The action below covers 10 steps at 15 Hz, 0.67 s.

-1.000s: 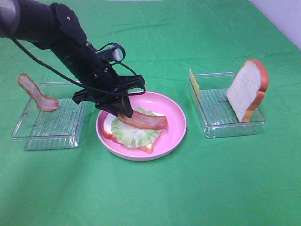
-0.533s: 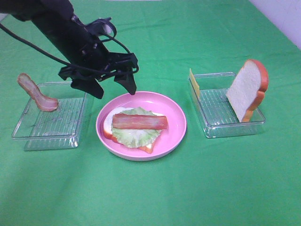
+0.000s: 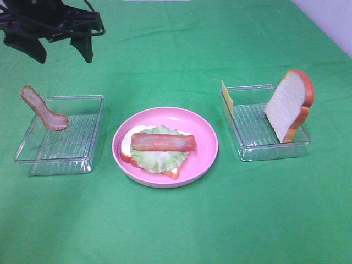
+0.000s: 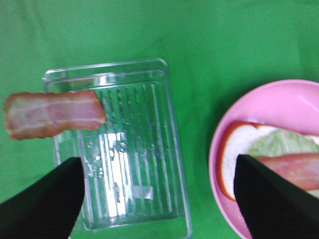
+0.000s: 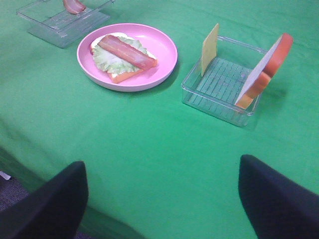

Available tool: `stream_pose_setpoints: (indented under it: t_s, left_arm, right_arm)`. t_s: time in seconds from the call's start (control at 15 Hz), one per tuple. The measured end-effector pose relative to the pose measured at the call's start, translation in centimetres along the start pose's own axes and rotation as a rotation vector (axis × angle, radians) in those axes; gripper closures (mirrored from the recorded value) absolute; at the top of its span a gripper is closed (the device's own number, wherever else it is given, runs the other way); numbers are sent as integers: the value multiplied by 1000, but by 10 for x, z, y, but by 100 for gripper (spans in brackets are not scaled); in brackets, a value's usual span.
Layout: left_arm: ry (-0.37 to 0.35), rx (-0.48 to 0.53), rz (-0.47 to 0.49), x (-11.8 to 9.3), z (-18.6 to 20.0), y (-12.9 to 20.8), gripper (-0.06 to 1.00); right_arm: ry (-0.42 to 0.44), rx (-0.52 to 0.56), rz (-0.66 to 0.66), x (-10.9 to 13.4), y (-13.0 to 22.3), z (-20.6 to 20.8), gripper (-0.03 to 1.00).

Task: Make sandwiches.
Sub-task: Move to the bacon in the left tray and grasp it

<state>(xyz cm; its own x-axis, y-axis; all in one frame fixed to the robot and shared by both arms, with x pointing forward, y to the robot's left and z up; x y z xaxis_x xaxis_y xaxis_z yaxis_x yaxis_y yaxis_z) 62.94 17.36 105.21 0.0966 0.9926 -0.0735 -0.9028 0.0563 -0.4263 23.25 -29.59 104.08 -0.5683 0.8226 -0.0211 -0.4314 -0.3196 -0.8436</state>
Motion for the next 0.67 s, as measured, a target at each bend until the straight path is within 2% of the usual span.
stream_pose_setpoints:
  t_s: [0.13, 0.33, 0.47, 0.67]
  left_arm:
    - [-55, -20, 99, 47, 3, -10, 17]
    - [-101, -19, 169, 82, 0, -13, 17]
    - [-120, 14, 173, 94, -14, -12, 17]
    - [-114, 92, 161, 95, -48, -7, 17]
  right_arm:
    - [0, 0, 0, 0, 0, 0, 19]
    - [0, 1, 0, 0, 0, 0, 19]
    - [0, 2, 0, 0, 0, 0, 19]
    - [1, 2, 0, 0, 0, 0, 19]
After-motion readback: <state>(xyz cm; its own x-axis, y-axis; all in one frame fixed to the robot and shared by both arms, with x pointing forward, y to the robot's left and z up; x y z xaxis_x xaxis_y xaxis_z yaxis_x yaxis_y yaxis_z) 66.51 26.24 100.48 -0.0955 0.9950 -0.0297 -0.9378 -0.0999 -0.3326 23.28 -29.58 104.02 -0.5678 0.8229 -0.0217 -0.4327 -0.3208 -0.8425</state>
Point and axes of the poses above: a point on each arm's last joint axis where the gripper is mounted, z pointing back along that axis away from the gripper, x along the wrist's bending axis when the last joint is at zero, y = z × x, the point moved 1 cm from there along -z, pointing out along that axis toward the gripper, and after that the axes turned 3 degrees about -z, right-handed, at the moved point
